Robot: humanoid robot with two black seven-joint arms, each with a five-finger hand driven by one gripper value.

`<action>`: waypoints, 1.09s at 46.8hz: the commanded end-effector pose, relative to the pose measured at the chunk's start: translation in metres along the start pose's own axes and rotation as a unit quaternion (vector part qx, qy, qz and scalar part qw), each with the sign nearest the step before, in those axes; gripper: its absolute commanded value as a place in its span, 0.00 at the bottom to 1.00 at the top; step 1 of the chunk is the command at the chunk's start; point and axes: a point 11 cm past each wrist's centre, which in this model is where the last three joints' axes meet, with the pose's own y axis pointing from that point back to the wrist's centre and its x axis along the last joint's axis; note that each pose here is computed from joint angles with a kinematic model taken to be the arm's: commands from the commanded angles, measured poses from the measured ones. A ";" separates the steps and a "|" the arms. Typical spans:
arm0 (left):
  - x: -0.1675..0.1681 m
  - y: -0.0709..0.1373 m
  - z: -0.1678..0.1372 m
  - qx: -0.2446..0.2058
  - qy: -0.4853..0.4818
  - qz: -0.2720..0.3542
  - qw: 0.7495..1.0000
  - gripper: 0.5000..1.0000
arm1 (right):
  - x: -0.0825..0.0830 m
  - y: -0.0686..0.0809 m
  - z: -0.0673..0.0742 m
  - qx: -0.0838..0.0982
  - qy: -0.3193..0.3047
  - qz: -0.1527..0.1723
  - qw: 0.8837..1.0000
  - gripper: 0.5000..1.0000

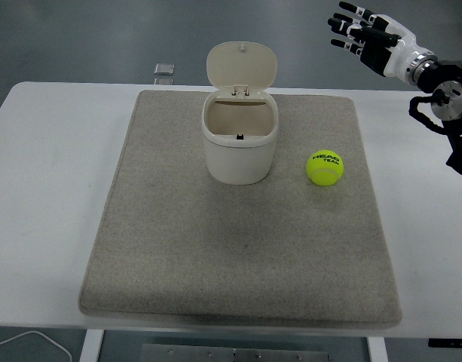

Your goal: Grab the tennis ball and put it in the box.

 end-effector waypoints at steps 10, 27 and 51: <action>0.000 0.000 0.000 0.000 0.000 0.000 1.000 0.99 | -0.005 0.005 -0.006 -0.019 0.079 -0.029 0.996 0.84; 0.000 0.000 0.000 0.000 0.000 0.000 1.000 0.99 | 0.001 0.030 -0.037 -0.032 0.251 -0.071 0.965 0.84; 0.000 0.000 0.000 0.000 0.000 0.000 1.000 0.99 | -0.014 0.065 -0.030 -0.049 0.449 -0.160 0.878 0.83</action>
